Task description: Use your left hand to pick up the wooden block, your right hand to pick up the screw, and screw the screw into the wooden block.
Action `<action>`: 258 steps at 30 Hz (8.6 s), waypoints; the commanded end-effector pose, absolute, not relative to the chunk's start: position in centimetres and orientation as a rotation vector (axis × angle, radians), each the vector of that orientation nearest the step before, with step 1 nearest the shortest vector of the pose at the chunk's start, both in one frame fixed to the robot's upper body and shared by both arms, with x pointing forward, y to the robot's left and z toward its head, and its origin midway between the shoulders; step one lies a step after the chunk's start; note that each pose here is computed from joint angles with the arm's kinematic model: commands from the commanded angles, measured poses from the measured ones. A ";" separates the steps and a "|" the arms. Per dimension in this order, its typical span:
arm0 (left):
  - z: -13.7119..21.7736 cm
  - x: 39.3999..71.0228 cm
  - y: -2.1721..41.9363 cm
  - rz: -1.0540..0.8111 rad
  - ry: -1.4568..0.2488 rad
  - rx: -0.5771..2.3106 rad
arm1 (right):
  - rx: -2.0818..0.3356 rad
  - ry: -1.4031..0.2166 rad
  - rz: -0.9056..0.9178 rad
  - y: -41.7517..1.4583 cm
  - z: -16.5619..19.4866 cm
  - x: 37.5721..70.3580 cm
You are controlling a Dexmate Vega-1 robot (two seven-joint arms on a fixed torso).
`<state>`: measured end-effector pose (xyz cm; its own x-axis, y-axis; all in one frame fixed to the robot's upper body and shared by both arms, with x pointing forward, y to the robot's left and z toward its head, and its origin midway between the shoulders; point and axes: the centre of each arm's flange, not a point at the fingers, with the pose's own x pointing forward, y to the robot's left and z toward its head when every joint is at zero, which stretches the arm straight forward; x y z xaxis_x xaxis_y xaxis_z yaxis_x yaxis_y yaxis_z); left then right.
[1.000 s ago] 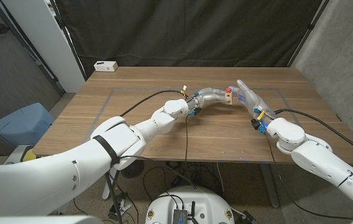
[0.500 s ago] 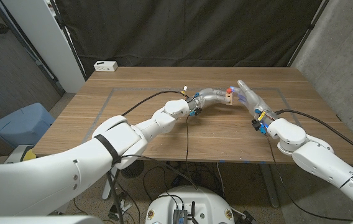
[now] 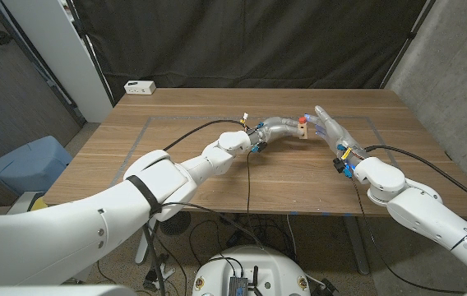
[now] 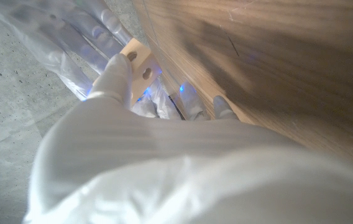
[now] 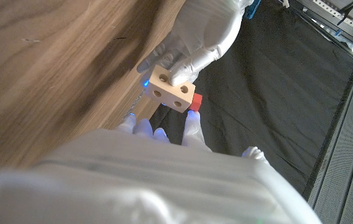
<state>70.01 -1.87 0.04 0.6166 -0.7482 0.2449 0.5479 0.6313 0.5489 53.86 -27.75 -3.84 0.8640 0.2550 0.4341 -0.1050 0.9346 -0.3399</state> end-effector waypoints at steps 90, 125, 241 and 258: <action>0.6 70.5 -1.4 -0.762 -0.455 0.466 | -0.329 -0.461 0.192 -28.7 -3.1 55.9; 0.1 70.6 -1.6 -0.765 -0.438 0.457 | -0.329 -0.452 0.206 -28.1 -3.5 55.3; 1.9 69.7 0.3 -0.781 -0.570 0.551 | -0.317 -0.522 0.135 -29.0 -2.7 53.7; 4.0 69.7 2.4 -0.772 -0.591 0.567 | -0.308 -0.560 0.108 -27.9 -1.4 54.3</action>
<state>69.62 1.06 2.62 0.5767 -0.7692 0.2751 0.4789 0.5912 0.6490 53.93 -28.60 -2.10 0.8511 0.1993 0.4858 -0.0365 0.9454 -0.3239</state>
